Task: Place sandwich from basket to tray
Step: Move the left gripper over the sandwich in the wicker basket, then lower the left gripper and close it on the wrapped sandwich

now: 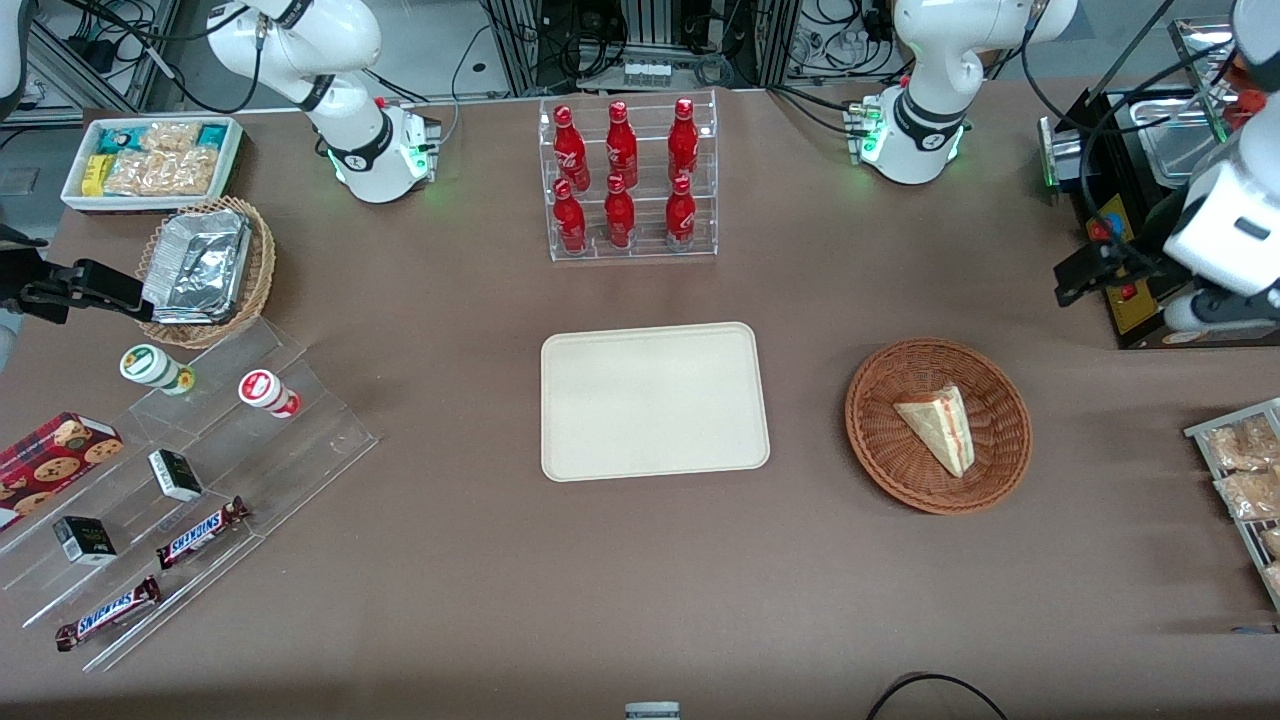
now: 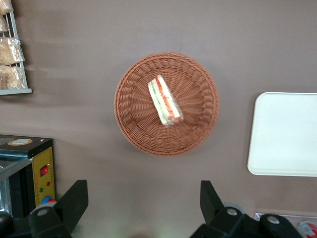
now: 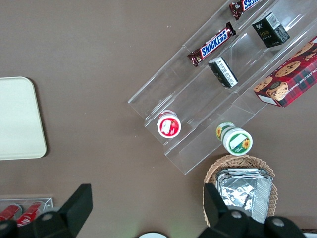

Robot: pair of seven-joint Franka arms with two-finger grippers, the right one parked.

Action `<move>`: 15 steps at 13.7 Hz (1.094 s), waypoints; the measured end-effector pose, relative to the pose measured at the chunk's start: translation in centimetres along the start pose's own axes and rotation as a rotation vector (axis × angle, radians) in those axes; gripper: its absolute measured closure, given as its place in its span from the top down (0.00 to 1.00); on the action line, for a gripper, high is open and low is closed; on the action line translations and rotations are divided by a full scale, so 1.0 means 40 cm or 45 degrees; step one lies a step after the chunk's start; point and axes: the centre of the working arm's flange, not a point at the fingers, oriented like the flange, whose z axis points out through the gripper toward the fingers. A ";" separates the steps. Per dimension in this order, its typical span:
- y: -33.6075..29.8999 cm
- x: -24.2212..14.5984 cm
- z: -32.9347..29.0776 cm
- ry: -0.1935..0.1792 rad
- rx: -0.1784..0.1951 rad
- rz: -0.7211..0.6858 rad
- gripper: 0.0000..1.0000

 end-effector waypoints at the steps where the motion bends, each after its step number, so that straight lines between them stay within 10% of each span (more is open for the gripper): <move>1: 0.005 0.023 0.041 -0.008 0.009 0.003 1.00; 5: 0.027 0.082 0.261 0.022 0.004 -0.100 1.00; 15: 0.068 -0.005 0.665 0.265 -0.145 -0.653 1.00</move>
